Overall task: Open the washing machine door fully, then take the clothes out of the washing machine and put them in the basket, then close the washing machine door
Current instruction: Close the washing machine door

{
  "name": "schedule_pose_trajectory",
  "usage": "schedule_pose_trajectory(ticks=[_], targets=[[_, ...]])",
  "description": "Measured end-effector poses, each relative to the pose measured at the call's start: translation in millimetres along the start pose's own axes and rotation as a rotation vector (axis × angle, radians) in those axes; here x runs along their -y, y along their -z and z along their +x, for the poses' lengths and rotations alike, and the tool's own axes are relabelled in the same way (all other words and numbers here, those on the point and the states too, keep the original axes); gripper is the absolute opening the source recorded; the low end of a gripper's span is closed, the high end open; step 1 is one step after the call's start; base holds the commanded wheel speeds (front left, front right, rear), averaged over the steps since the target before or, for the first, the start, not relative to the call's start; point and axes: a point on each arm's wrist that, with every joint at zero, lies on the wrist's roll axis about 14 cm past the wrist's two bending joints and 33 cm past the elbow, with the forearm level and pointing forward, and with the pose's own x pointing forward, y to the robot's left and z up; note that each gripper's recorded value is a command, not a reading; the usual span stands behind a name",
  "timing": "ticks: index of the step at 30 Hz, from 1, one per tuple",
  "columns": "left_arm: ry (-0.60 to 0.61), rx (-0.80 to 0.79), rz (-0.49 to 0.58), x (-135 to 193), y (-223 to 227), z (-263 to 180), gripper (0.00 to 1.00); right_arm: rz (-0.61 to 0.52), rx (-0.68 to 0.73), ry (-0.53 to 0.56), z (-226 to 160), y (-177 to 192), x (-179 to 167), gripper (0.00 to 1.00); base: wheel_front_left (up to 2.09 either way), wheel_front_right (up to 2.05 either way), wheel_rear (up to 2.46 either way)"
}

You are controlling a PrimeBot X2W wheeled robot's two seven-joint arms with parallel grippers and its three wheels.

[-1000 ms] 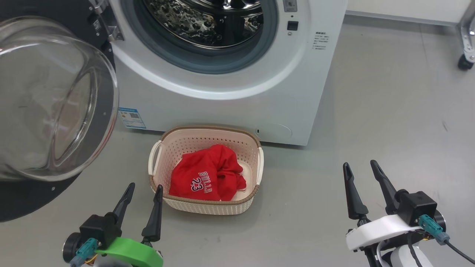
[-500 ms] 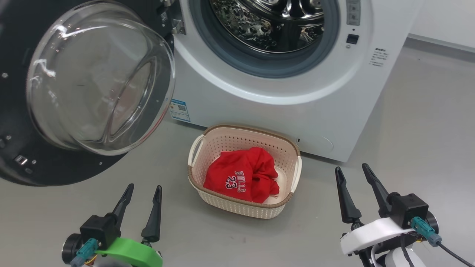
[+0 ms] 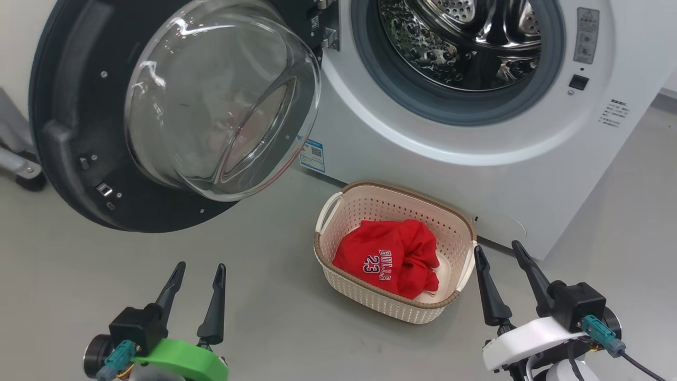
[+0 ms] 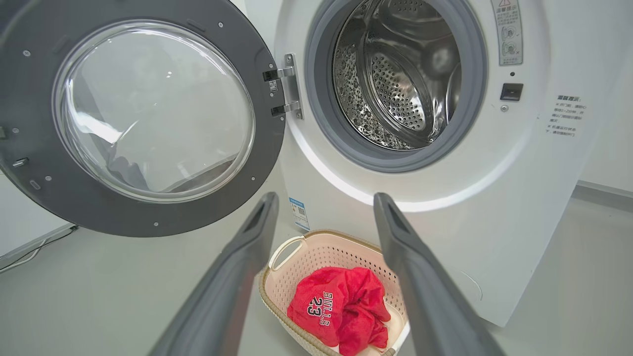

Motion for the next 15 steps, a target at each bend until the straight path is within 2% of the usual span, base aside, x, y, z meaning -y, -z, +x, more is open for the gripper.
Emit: schedule_pose_trajectory(ticks=[6,15], targets=[[-0.079,0.036,0.003,-22,-11,-9,1.0,0.006,-0.021,-0.057,6,7,-18,1.0,0.0,0.0,0.0],[-0.109,0.049,0.0,-30,-14,-16,1.0,0.008,-0.038,-0.092,7,12,-29,1.0,0.0,0.0,0.0]])
